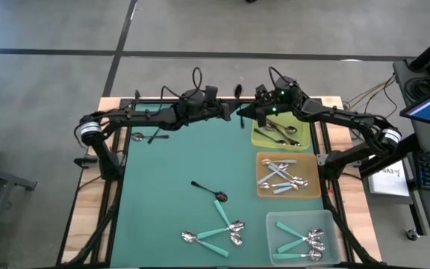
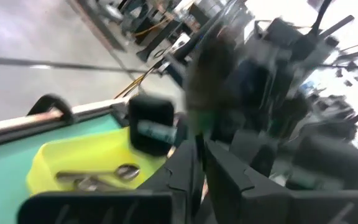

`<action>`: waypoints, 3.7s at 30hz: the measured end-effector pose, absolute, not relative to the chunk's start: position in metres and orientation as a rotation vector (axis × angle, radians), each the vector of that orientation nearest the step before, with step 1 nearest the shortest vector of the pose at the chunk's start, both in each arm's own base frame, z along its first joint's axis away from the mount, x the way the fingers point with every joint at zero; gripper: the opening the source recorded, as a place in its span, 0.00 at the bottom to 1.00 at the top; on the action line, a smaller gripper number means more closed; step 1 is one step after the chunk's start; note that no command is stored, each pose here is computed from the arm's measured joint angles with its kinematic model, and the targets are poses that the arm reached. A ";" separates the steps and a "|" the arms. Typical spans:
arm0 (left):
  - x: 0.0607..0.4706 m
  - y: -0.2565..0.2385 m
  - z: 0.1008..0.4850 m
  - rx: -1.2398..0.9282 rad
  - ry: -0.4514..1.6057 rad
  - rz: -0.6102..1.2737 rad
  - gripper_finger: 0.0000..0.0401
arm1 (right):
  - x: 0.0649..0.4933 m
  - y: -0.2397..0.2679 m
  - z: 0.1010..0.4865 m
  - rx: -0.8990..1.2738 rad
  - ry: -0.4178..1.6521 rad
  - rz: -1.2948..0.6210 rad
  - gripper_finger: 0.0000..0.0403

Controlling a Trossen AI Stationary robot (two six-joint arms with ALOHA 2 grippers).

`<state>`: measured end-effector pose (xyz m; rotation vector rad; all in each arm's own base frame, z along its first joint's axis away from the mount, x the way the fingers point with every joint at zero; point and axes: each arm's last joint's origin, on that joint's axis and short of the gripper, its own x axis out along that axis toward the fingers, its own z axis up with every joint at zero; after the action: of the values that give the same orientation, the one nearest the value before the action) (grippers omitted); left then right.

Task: Sort silverware by color (type)
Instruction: Put the black spoon into the yellow bin

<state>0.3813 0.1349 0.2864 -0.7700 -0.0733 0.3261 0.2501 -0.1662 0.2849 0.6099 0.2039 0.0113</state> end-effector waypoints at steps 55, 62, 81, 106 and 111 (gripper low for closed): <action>0.236 0.179 0.190 -0.496 1.492 1.147 0.20 | 0.164 -0.180 0.213 0.601 1.117 -0.479 0.25; 0.216 0.181 0.166 -0.546 1.545 1.169 0.20 | 0.164 -0.180 0.213 0.640 1.103 -0.509 0.40; 0.199 0.198 0.127 -0.782 1.352 1.204 0.20 | 0.167 -0.183 0.215 0.643 1.061 -0.531 0.34; 0.267 0.218 0.191 -0.848 0.700 0.784 0.00 | 0.176 -0.194 0.221 0.710 0.871 -0.646 0.25; 0.304 0.200 0.216 -0.820 0.425 0.591 0.00 | 0.186 -0.192 0.223 0.784 0.761 -0.569 0.25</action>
<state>0.3042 0.2000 0.2159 -0.8197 0.4245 0.5910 0.1864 -0.1924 0.2228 0.7839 0.7607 -0.5685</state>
